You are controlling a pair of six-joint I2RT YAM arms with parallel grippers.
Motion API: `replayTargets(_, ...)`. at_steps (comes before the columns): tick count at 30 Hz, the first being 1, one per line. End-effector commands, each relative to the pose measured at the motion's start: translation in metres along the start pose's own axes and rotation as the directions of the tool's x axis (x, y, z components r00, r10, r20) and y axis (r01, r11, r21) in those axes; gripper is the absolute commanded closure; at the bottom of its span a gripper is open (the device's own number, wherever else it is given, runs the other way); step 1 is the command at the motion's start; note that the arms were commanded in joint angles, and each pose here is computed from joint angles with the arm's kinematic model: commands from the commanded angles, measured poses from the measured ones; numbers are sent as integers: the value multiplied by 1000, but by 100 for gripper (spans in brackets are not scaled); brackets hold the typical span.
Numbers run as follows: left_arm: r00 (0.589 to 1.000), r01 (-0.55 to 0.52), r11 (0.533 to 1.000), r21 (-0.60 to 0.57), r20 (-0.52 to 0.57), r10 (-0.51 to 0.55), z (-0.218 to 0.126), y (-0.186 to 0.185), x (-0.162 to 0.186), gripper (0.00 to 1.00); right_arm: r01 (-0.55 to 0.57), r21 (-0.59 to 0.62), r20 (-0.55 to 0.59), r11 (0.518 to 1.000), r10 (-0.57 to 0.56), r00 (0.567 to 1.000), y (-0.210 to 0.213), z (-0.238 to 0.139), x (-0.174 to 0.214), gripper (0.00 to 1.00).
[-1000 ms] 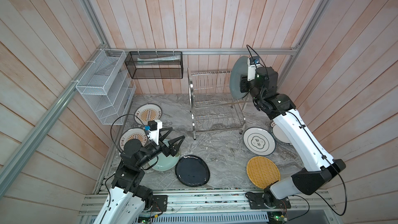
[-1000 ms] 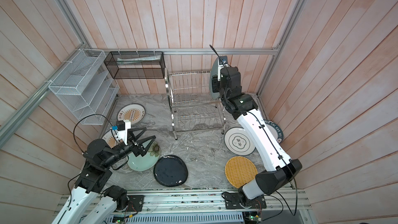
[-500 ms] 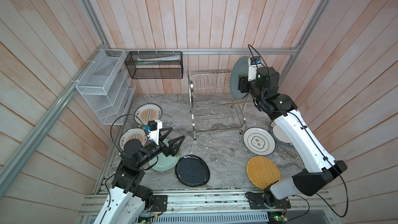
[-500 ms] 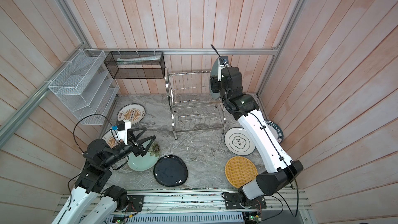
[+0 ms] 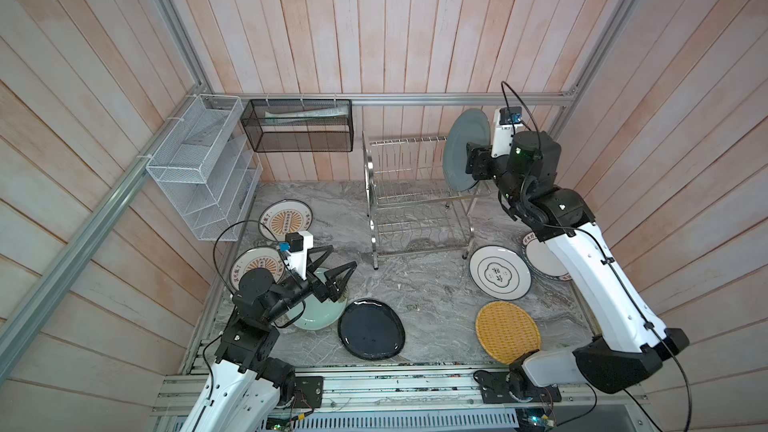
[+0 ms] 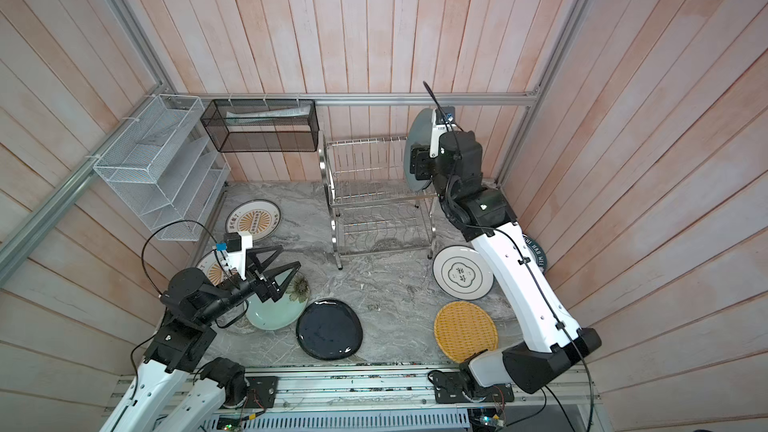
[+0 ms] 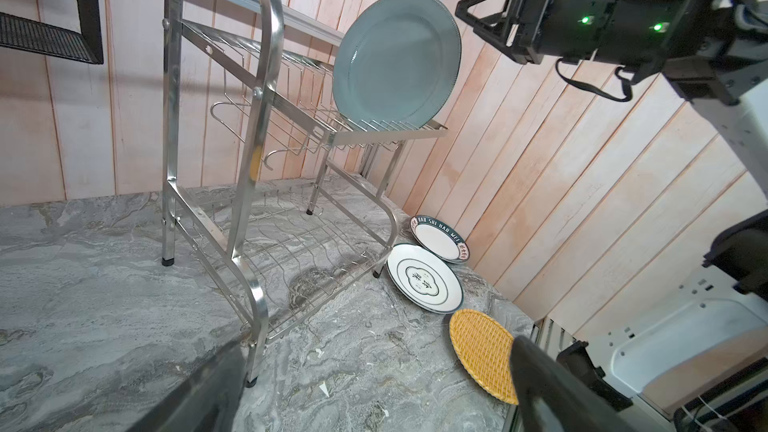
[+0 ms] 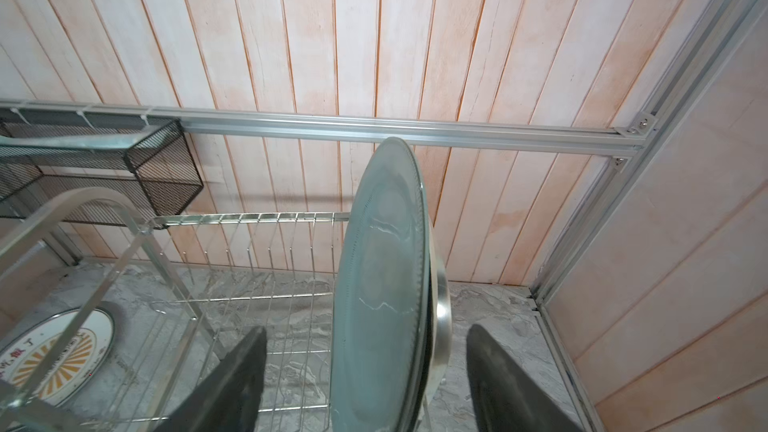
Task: Load the plates into the dish rack
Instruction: 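Open the right gripper and withdraw it from the rack toward the table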
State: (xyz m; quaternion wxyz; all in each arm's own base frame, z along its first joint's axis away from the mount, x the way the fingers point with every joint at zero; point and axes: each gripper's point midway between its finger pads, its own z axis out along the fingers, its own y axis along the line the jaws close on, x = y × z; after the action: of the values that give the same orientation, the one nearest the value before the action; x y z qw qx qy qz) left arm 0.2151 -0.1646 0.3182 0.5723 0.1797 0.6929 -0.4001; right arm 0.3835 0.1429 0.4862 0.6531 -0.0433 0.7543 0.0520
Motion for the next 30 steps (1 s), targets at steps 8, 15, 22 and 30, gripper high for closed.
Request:
replayTargets(8,997,50,996,-76,-59,-54,10,22,16,0,-156,-297,14,942,168,986,42,-75,69,15)
replayTargets(15,979,127,964,-233,-125,-159,23,60,38,0,-214,-449,-36,867,222,974,71,-84,158,12)
replayTargets(22,888,382,816,-434,-72,-454,29,122,66,0,-184,-567,-49,803,191,980,108,-89,211,6)
replayTargets(30,620,759,444,-476,320,-716,4,228,74,0,-133,-607,-66,783,117,991,134,-83,268,2)
